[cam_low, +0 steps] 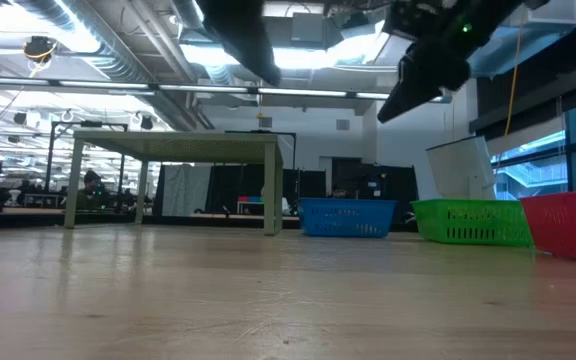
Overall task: Pick & Place Office Desk Supplies
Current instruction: Put the blue bin on the shelf
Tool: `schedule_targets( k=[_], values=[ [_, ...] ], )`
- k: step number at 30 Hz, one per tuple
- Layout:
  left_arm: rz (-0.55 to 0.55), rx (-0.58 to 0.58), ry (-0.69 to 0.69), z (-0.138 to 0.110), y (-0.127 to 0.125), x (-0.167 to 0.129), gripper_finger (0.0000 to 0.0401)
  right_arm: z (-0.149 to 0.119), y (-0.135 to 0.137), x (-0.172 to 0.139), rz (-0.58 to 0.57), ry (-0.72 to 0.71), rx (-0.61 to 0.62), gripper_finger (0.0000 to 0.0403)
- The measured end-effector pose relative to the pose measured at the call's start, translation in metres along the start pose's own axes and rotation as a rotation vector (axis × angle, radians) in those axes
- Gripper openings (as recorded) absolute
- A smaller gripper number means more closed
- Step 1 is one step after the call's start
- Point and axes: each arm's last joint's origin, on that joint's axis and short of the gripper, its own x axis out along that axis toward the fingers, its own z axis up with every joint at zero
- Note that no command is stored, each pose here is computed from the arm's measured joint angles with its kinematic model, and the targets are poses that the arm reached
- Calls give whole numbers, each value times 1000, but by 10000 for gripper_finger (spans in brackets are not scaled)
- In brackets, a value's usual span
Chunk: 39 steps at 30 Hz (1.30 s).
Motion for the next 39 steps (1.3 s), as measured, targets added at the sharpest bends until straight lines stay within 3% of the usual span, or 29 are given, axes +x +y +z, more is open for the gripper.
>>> schedule_targets(
  k=[6,11,21,30,34,39],
  values=[
    [-22,-89,69,-15,-8,-33,168,-1,-20,16,126,8,-47,162],
    [-32,-147,109,-25,-17,-52,168,-7,-34,47,101,78,-19,162],
    [-26,-200,48,-33,-35,-79,168,-26,-42,114,114,177,-150,162],
    [2,-174,21,-36,-44,-85,168,-38,-44,133,168,231,-110,158],
    [5,-173,20,-36,-44,-85,168,-38,-44,133,167,230,-102,124],
    [6,-172,22,-36,-44,-85,168,-39,-44,133,168,233,-102,37]
  ],
)
